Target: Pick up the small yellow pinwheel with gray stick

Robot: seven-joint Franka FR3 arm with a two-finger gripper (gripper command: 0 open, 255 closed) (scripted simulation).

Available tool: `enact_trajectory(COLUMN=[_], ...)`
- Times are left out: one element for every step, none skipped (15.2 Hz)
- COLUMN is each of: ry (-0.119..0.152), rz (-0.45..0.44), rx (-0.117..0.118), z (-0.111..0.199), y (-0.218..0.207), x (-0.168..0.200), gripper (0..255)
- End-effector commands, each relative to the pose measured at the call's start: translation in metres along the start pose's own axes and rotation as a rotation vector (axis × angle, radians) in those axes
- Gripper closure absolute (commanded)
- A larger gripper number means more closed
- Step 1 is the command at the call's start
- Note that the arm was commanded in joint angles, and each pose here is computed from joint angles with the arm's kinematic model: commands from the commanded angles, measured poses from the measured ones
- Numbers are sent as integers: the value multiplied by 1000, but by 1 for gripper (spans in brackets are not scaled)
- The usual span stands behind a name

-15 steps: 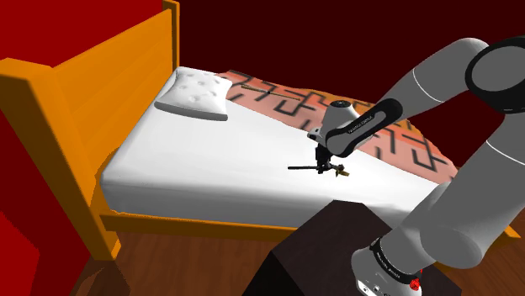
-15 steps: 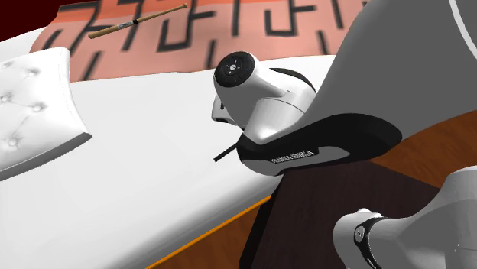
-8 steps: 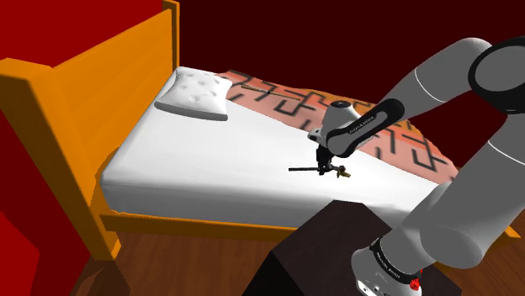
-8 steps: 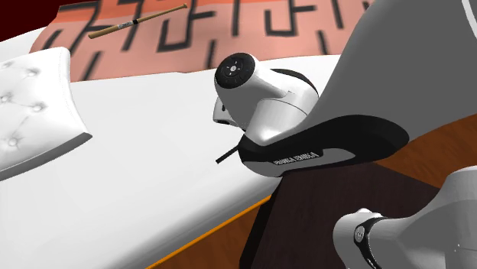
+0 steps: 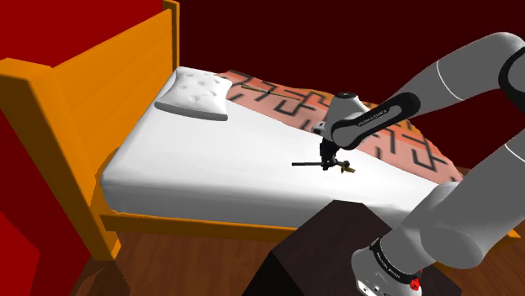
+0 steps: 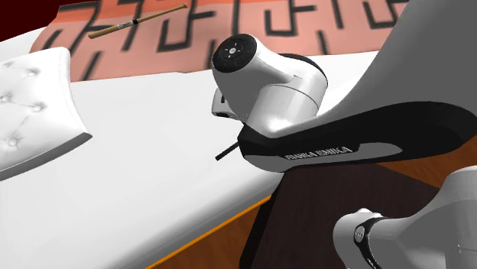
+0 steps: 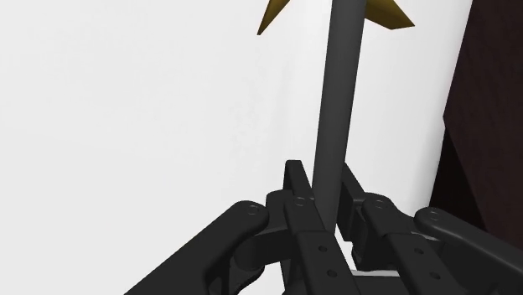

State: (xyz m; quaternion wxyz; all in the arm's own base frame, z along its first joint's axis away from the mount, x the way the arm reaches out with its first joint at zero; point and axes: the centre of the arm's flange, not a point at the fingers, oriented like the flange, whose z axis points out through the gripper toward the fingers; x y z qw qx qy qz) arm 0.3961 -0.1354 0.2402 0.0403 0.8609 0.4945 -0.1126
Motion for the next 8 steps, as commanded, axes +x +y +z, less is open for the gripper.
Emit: enact_trajectory(ry=[0, 0, 0, 0, 0, 0, 0, 0], rz=[0, 0, 0, 0, 0, 0, 0, 0], rx=[0, 0, 0, 0, 0, 0, 0, 0], z=[-11, -16, -21, -26, -31, -36, -37, -37], y=[0, -1, -1, -1, -1, -2, -2, -2], x=[-3, -4, -5, -6, -8, -9, -9, -9], gripper=[255, 255, 255, 255, 255, 255, 255, 255])
